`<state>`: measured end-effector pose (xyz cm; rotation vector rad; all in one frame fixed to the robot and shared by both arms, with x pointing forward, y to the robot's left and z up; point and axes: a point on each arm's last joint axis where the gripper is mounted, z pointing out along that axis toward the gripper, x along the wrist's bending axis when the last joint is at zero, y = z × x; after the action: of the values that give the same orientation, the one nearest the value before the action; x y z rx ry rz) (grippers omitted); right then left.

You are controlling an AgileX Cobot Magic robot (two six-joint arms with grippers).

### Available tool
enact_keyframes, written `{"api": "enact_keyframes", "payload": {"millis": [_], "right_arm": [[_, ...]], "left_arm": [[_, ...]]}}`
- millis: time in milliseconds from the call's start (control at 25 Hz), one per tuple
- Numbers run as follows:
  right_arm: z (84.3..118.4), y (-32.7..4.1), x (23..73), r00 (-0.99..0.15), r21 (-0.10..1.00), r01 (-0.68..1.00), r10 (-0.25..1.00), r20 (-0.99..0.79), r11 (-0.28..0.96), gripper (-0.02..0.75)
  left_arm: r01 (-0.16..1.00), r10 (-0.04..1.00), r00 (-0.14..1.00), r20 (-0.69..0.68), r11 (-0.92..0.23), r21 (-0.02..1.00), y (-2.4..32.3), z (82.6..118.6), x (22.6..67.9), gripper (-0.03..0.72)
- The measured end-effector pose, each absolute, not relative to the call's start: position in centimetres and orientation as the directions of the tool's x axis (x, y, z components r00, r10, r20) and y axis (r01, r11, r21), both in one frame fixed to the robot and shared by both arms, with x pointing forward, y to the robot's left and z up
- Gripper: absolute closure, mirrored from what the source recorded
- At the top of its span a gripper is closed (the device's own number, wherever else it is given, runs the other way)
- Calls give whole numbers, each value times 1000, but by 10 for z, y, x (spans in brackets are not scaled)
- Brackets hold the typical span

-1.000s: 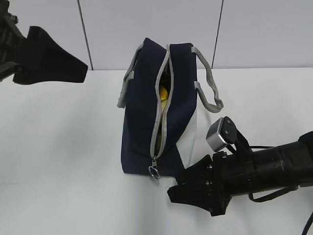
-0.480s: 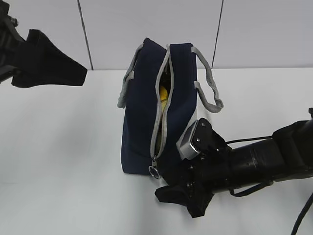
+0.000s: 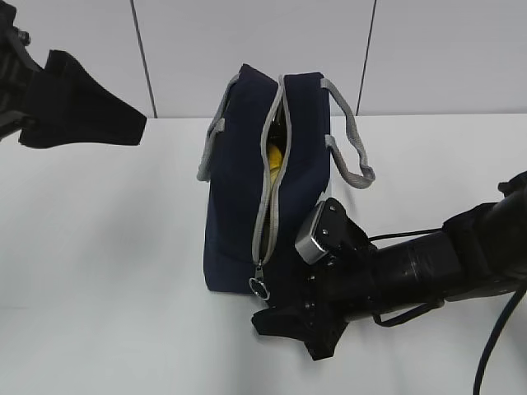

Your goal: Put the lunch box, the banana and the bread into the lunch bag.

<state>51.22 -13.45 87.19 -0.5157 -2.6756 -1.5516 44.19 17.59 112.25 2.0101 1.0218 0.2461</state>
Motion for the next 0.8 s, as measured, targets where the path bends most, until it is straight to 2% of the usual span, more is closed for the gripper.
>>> {"api": "enact_keyframes", "payload": {"millis": [120,400,600,800], "right_arm": [[873,-133,515,-948,850,276,274,163,449,440],[875,-132,518,-949,854,268,275,154,447,472],[875,-132,518,-949,854,268,275,154,447,556],[875,-132,518,-943,849,287,286,169,444,568]], "left_arm": [[573,739,648,-187,-310,759,176,1122,442,254],[574,738,648,-187,-312,757,176,1122,442,254],[574,737,649,-187,-314,756,176,1122,442,254],[575,737,649,-187,-314,756,176,1122,441,254]]}}
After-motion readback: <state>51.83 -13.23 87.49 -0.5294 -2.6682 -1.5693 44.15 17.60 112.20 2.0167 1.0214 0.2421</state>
